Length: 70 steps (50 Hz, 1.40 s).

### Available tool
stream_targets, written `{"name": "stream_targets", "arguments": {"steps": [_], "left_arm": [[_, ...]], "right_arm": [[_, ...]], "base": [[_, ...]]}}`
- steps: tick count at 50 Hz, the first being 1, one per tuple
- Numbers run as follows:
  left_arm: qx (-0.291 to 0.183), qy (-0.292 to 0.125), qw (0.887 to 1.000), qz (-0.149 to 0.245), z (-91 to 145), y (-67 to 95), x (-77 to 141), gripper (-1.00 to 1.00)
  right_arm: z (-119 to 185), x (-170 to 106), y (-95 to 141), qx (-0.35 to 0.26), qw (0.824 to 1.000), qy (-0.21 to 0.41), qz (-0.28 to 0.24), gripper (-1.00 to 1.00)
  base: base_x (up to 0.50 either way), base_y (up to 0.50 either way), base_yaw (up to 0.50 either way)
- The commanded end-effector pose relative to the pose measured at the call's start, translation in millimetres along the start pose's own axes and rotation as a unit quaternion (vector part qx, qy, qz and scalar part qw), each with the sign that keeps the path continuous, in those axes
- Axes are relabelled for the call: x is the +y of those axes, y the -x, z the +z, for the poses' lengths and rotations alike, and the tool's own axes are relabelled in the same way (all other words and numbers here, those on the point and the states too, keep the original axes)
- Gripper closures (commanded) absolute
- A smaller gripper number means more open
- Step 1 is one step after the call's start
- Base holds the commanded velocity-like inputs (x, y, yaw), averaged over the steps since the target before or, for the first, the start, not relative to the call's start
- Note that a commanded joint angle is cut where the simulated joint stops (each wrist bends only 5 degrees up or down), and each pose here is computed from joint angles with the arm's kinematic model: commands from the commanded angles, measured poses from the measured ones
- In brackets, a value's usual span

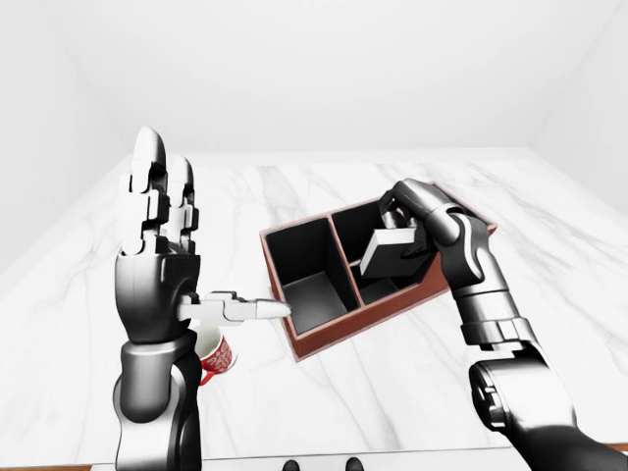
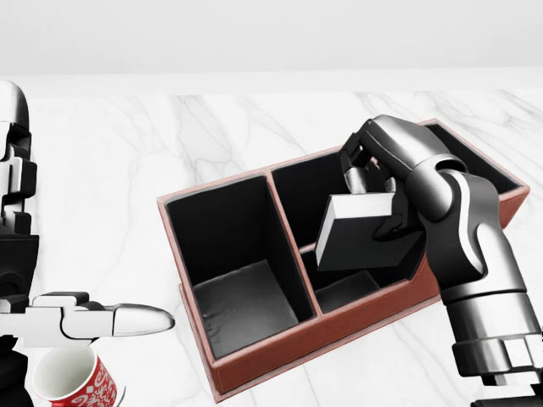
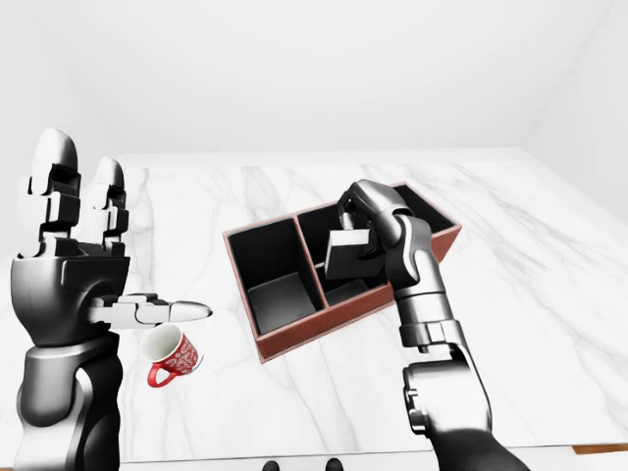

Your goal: Pick up the book and place it in the back compartment of the caddy.

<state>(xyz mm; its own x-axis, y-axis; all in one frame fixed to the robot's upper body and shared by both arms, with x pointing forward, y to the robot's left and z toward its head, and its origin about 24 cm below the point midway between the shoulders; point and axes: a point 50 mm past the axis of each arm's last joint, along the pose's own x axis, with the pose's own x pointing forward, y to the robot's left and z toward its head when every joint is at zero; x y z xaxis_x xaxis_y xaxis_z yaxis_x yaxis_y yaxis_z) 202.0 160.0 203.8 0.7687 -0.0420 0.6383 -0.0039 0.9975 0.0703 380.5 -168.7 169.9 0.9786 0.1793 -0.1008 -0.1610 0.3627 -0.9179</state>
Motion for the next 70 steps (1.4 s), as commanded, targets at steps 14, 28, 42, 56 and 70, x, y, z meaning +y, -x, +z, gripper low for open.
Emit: {"name": "stream_targets", "arguments": {"steps": [14, 28, 42, 56, 70], "left_arm": [[-0.001, 0.001, 1.0, -0.001, 1, 0.5, -1, -1.0], [0.002, 0.0, 1.0, -0.001, -1, 0.5, -1, -1.0], [0.004, 0.0, 1.0, -0.003, -1, 1.6, -2, -1.0], [0.0, 0.0, 1.0, -0.003, 1, 1.8, -3, -1.0], [0.0, 0.0, 1.0, -0.004, 1, 1.7, -3, -1.0]], "right_arm": [[-2, 3, -8, -0.008, 1.0, 0.014, -0.012, 1.0], [-10, 13, -11, -0.005, 1.0, 0.02, -0.005, 1.0], [-16, 19, -14, 0.002, 1.0, 0.02, -0.009, 1.0], [-22, 25, -16, 0.017, 1.0, 0.016, -0.018, 1.0], [-28, 31, -18, 0.032, 0.999, 0.017, -0.025, 1.0]], "base": [[0.0, 0.0, 0.0], [0.0, 0.0, 0.0], [0.0, 0.0, 0.0], [0.0, 0.0, 0.0], [0.0, 0.0, 0.0]]}}
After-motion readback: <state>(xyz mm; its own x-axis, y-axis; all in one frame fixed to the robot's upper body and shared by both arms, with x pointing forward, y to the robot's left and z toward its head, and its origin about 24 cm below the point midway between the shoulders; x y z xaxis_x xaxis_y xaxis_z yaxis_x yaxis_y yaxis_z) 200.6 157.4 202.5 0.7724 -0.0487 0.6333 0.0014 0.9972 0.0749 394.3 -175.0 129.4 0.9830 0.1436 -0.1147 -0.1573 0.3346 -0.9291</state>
